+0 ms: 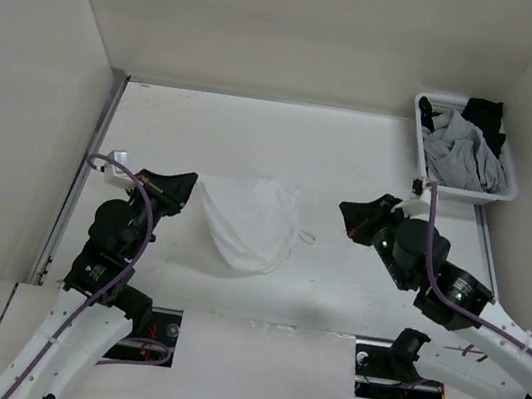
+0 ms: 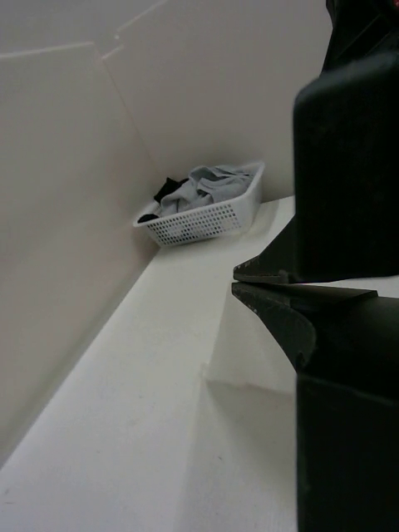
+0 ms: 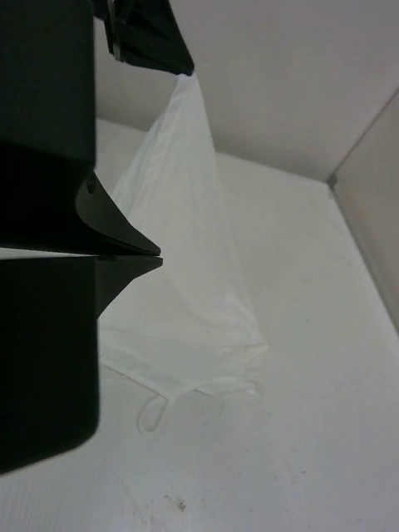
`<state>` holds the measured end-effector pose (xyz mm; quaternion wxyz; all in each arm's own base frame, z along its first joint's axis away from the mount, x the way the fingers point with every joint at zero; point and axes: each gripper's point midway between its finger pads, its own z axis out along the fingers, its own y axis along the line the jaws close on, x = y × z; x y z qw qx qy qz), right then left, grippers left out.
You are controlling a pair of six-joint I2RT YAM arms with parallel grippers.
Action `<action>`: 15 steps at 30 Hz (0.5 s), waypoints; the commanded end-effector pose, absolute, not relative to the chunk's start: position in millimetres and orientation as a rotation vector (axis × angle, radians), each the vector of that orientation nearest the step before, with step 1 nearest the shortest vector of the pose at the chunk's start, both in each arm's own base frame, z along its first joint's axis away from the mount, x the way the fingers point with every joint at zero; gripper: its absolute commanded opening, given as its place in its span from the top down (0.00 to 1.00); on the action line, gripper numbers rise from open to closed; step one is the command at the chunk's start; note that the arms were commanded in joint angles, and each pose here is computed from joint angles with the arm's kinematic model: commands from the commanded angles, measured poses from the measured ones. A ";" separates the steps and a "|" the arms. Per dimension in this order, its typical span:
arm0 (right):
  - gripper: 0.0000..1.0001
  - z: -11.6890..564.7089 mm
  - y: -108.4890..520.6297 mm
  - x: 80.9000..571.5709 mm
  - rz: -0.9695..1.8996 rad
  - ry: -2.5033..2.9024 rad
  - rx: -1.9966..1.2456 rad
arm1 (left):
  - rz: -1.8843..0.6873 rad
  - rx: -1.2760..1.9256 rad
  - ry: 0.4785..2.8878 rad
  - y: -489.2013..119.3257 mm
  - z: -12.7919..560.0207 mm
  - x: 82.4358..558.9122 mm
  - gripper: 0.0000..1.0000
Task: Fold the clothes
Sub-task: Flatten the tank top out
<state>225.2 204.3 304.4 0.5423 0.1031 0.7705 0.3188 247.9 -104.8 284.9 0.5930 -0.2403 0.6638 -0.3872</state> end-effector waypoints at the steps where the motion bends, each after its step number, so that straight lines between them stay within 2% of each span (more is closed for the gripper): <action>1: 0.93 256.0 214.8 225.0 0.639 1.974 0.144 | -0.893 -0.584 1.547 -102.1 282.7 243.8 1.00; 7: 0.78 199.9 296.8 234.0 0.795 2.062 0.014 | -0.871 -0.643 1.599 -94.6 234.5 236.5 1.00; 15: 0.79 135.3 378.2 240.3 0.860 2.200 -0.117 | -0.817 -0.652 1.642 -86.0 207.2 234.9 0.99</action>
